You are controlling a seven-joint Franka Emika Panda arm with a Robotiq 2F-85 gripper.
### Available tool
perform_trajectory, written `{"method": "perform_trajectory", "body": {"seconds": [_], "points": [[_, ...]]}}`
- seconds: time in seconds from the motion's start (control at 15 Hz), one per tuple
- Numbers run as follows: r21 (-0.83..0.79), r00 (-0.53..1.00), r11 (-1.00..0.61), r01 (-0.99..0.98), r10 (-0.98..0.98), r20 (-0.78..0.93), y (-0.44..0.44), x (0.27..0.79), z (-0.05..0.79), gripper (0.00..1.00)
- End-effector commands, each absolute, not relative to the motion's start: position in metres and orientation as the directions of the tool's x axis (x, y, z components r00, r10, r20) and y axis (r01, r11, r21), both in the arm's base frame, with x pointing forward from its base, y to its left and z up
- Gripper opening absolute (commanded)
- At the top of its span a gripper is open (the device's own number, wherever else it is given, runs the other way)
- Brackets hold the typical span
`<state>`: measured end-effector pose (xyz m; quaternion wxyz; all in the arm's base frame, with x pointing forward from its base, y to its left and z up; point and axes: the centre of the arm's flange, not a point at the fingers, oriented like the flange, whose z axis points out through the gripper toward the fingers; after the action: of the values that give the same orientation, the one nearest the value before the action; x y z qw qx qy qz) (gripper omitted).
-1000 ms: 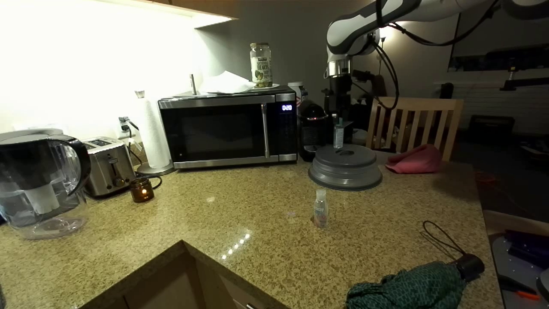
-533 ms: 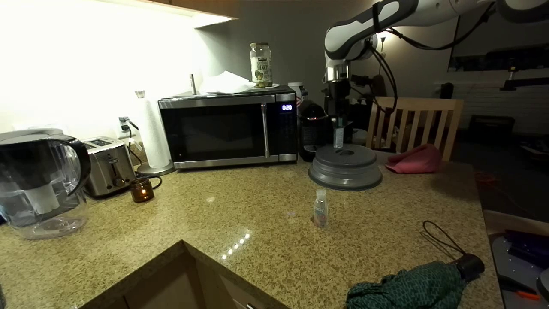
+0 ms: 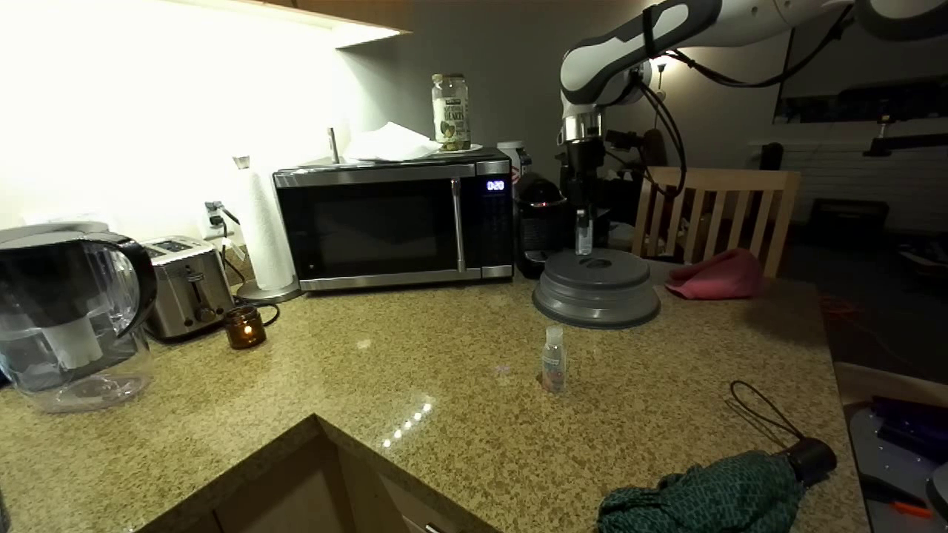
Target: Take the bottle off of the grey thing
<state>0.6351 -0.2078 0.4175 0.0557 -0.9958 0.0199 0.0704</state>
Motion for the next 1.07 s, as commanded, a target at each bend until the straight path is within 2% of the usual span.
{"method": "perform_trajectory", "body": {"seconds": [0.0,0.13,0.27,1.0], "points": [[-0.147,0.991,-0.989,-0.034,-0.014,-0.13,-0.209,0.628,0.416,0.2],[-0.151,0.991,-0.988,-0.033,-0.013,-0.131,-0.208,0.627,0.415,0.07],[-0.153,0.991,-0.988,-0.032,-0.012,-0.13,-0.207,0.627,0.415,0.11],[-0.104,0.991,-0.994,0.029,0.043,-0.126,-0.171,0.623,0.459,0.11]]}}
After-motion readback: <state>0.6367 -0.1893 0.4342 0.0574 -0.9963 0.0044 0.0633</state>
